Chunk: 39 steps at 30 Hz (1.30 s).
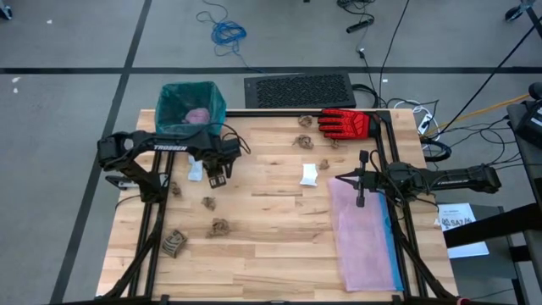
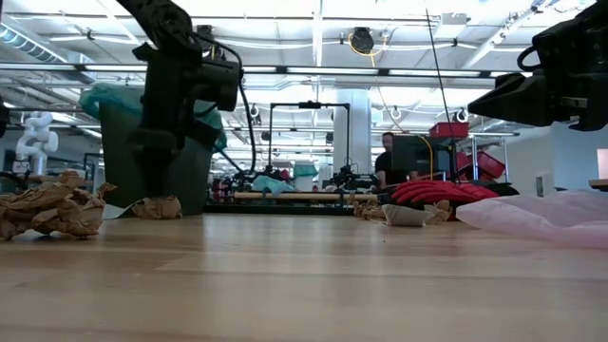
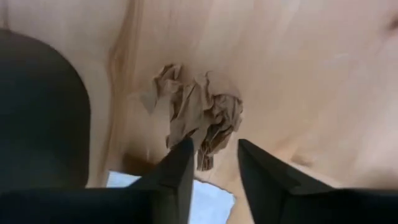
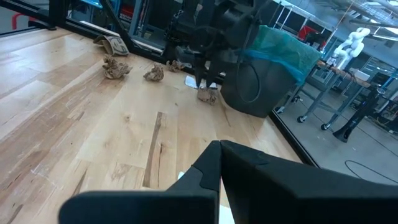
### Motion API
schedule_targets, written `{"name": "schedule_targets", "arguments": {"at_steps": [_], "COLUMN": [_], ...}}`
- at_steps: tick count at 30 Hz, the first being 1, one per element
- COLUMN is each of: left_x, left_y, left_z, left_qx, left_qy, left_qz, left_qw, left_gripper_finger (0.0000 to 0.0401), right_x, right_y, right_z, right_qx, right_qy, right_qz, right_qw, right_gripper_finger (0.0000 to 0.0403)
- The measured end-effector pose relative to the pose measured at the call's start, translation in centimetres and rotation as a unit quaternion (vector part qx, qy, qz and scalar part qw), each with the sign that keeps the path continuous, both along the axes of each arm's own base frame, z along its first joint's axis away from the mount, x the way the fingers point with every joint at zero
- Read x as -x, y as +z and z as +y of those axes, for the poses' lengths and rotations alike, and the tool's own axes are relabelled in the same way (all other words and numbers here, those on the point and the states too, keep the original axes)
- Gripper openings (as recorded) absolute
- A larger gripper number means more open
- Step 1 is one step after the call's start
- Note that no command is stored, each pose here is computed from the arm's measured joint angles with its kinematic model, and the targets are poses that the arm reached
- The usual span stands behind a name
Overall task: Place trash/remove bag and relplace
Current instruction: Put the brown napkin into the black trash bin
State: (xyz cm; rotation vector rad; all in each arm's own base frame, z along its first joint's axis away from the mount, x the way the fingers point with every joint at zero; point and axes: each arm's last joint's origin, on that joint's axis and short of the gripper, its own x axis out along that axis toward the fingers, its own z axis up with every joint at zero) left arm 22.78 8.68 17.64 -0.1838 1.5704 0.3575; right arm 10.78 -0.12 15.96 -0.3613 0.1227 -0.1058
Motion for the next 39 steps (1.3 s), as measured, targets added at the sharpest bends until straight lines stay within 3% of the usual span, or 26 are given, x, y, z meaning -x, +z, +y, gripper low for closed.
{"name": "schedule_targets", "arguments": {"at_steps": [4,8,11,16,20,30,35,39], "left_x": [0.0,-0.2,-0.3,-0.5,-0.8,-4.4,-5.3,-5.2], "left_y": [-0.7,-1.3,-1.9,-2.5,-2.1,4.9,9.4,13.6], "left_z": [0.0,0.2,0.3,0.3,-0.1,-2.5,-3.6,-3.7], "left_qx": [-0.005,-0.008,-0.002,0.002,0.006,-0.023,-0.097,-0.147], "left_qy": [0.001,0.015,0.030,0.029,0.021,-0.016,-0.037,-0.020], "left_qz": [-0.015,-0.026,-0.016,-0.008,-0.013,-0.082,-0.082,-0.083], "left_qw": [1.000,1.000,0.999,1.000,1.000,0.996,0.991,0.985], "left_gripper_finger": [0.0168,0.0165,0.0131,0.0021,0.0006,0.0001,0.0001,0.0001], "right_x": [0.0,0.0,0.0,0.0,0.0,0.0,0.0,0.0], "right_y": [0.0,0.3,0.4,0.5,0.5,0.5,0.5,0.5], "right_z": [0.0,0.0,0.0,0.0,0.0,0.0,0.0,0.0], "right_qx": [0.000,0.000,0.000,-0.001,-0.001,-0.001,-0.001,-0.001], "right_qy": [0.000,0.000,0.000,0.000,0.000,0.000,0.000,0.000], "right_qz": [0.000,-0.014,-0.023,-0.026,-0.026,-0.026,-0.026,-0.026], "right_qw": [1.000,1.000,1.000,1.000,1.000,1.000,1.000,1.000], "right_gripper_finger": [0.0000,0.0000,0.0000,0.0000,0.0000,0.0000,0.0000,0.0000]}}
